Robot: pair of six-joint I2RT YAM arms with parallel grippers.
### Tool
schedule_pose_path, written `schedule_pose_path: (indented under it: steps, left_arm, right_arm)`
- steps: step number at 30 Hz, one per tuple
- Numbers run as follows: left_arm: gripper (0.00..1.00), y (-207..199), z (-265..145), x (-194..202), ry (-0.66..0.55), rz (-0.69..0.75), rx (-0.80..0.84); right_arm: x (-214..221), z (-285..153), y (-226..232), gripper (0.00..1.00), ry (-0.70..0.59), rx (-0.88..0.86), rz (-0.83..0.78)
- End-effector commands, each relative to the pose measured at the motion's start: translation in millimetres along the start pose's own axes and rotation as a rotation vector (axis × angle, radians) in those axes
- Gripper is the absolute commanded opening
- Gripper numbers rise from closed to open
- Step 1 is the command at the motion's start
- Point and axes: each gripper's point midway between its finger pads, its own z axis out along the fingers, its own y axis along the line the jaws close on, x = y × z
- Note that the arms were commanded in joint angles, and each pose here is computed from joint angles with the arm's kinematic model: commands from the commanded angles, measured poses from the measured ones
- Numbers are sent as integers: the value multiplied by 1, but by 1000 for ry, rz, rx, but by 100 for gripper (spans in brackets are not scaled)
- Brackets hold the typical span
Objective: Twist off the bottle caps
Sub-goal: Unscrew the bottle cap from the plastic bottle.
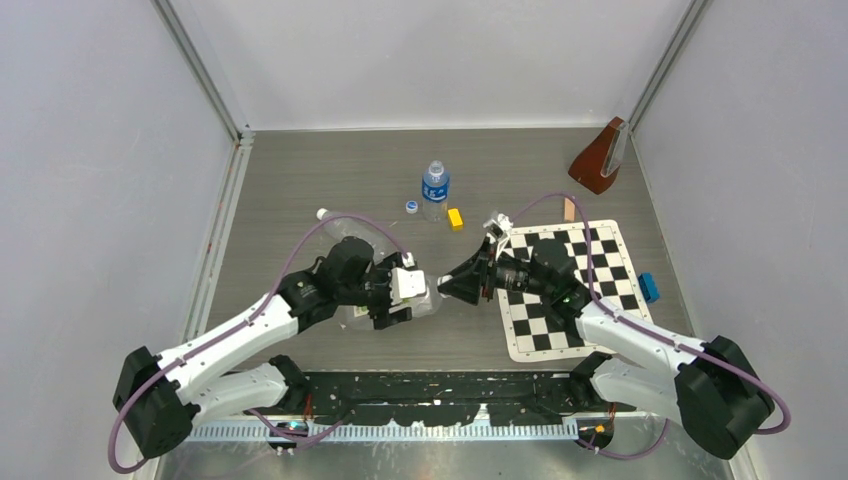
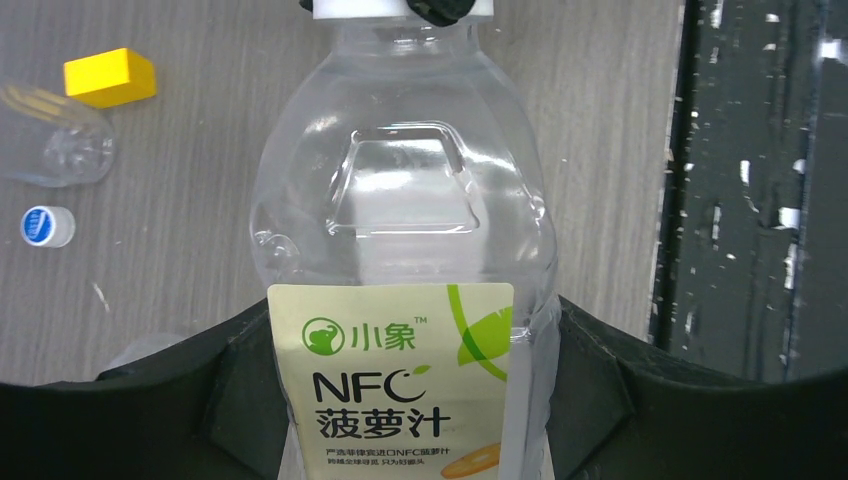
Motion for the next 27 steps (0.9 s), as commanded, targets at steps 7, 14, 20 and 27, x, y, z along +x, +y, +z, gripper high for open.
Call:
schedule_pose_path:
  steps: [7, 14, 20, 27]
  left_arm:
    - [0, -37, -11, -63, -220, 77, 251]
    - [0, -39, -10, -63, -220, 73, 265]
    - [0, -42, -10, -61, -206, 67, 286]
    - [0, -50, -12, -64, -216, 58, 343]
  right_arm:
    - [-32, 2, 25, 19, -89, -128, -336]
    - [-28, -5, 25, 19, -96, -119, -360]
    - [-24, -13, 28, 18, -109, -123, -432]
    - [-17, -18, 37, 12, -111, -197, -545]
